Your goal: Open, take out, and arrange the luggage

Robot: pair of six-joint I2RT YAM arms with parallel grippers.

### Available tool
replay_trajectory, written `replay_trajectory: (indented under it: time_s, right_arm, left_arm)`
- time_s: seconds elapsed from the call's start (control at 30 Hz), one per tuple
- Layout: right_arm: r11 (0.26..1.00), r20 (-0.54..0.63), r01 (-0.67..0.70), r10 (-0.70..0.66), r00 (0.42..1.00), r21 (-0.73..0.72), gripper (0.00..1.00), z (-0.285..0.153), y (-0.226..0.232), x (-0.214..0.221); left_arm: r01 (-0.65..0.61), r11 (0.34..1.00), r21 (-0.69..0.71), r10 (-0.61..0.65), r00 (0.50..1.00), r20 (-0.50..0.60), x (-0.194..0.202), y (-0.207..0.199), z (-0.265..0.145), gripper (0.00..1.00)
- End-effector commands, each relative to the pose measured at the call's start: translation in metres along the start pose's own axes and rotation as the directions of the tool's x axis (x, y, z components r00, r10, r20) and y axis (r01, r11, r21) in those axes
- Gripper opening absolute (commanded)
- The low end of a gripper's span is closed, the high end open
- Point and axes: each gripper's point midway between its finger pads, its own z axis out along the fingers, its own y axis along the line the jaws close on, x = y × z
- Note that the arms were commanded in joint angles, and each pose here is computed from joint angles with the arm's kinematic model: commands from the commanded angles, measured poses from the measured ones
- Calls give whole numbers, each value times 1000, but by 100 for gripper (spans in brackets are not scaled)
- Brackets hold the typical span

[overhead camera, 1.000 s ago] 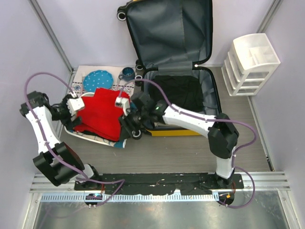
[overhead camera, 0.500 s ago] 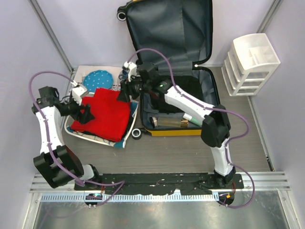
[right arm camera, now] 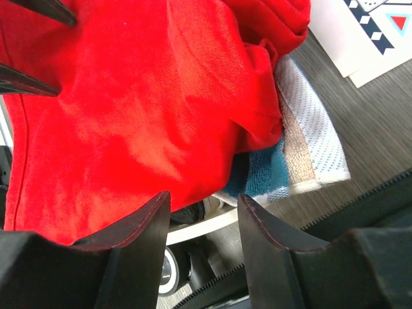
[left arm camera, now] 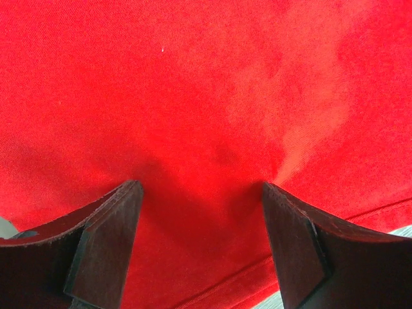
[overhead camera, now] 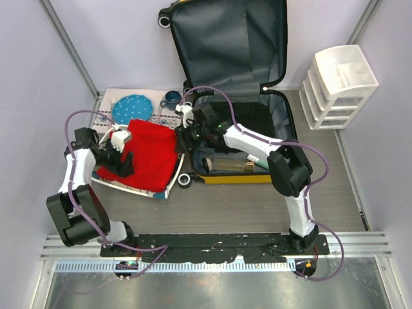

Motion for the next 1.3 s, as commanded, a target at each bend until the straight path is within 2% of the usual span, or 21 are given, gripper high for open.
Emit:
replay_trajectory:
  time_s: [0.0, 0.03, 0.13, 0.27, 0.33, 0.37, 0.43, 0.47, 0.5, 0.57, 0.6, 0.67, 0.7, 0.77, 0.83, 0.87, 0.93, 1.0, 1.03, 1.17, 1.27]
  right_arm:
    - [999, -33, -27, 29, 999, 42, 55, -20, -14, 6]
    - [1000, -4, -25, 25, 1000, -13, 57, -28, 1, -7]
    - [995, 110, 4, 7, 994, -96, 60, -53, 31, -52]
    - [997, 257, 54, -40, 966, -48, 63, -116, 42, -106]
    - [1000, 250, 11, -16, 968, 23, 63, -138, 12, -102]
    - [997, 240, -10, -9, 971, 80, 64, -151, -4, -95]
    - [987, 183, -11, -18, 983, 160, 67, -168, -30, -71]
    - [969, 156, -57, 19, 988, 242, 68, -181, -64, -50]
    - [957, 158, -70, 25, 987, 280, 68, -200, -71, -44]
    - [923, 163, -134, 79, 983, 360, 68, -231, -108, -26]
    - [902, 153, -175, 123, 981, 394, 68, -244, -120, -10]
    - [868, 161, -224, 168, 972, 443, 68, -262, -139, 3]
    - [817, 165, -265, 209, 964, 512, 68, -277, -160, 16]
    - [769, 166, -307, 259, 951, 560, 68, -283, -178, 30]
    - [695, 174, -350, 313, 934, 628, 68, -287, -200, 43]
    - [675, 179, -370, 337, 924, 638, 68, -285, -205, 48]
    - [628, 187, -393, 370, 910, 672, 69, -281, -219, 58]
    - [596, 213, -423, 392, 895, 682, 69, -276, -228, 61]
    - [567, 221, -431, 402, 889, 702, 69, -276, -234, 65]
    - [492, 224, -451, 452, 864, 745, 69, -264, -261, 84]
    - [496, 221, -461, 467, 856, 736, 71, -253, -267, 87]
  left_arm:
    - [-34, 999, -36, 33, 999, -32, 5, 12, 3, 80]
    - [-24, 1000, -11, 23, 1000, -21, -1, 6, -2, 80]
    - [-42, 999, -19, 44, 991, 126, -63, -2, -31, 83]
    - [-189, 977, -95, 208, 946, 249, -156, -20, -68, 84]
    - [-268, 959, -88, 282, 918, 277, -189, -39, -64, 84]
    - [-249, 965, -85, 263, 920, 291, -200, -45, -61, 84]
    - [-302, 952, -55, 303, 896, 324, -227, -68, -39, 84]
    - [-294, 953, -74, 302, 900, 313, -233, -70, -30, 84]
    - [-354, 933, -63, 354, 873, 336, -250, -94, -16, 84]
    - [-384, 921, -69, 386, 870, 306, -259, -106, 11, 84]
    - [-420, 906, -56, 414, 847, 333, -273, -132, 23, 84]
    - [-420, 907, -36, 409, 855, 320, -285, -149, 53, 84]
    - [-402, 915, -27, 389, 863, 322, -292, -168, 67, 84]
    - [-358, 934, 6, 337, 885, 322, -301, -183, 94, 85]
    - [-284, 956, 74, 241, 904, 354, -313, -209, 107, 85]
    - [-228, 968, 106, 183, 928, 326, -307, -212, 127, 85]
    - [-83, 995, 60, 60, 945, 323, -316, -217, 142, 84]
    - [-28, 999, 44, 14, 957, 290, -311, -222, 162, 84]
    - [55, 998, 3, -54, 954, 296, -313, -215, 166, 84]
    - [208, 975, -81, -174, 936, 306, -308, -200, 181, 89]
    - [258, 958, -127, -209, 928, 310, -303, -189, 189, 91]
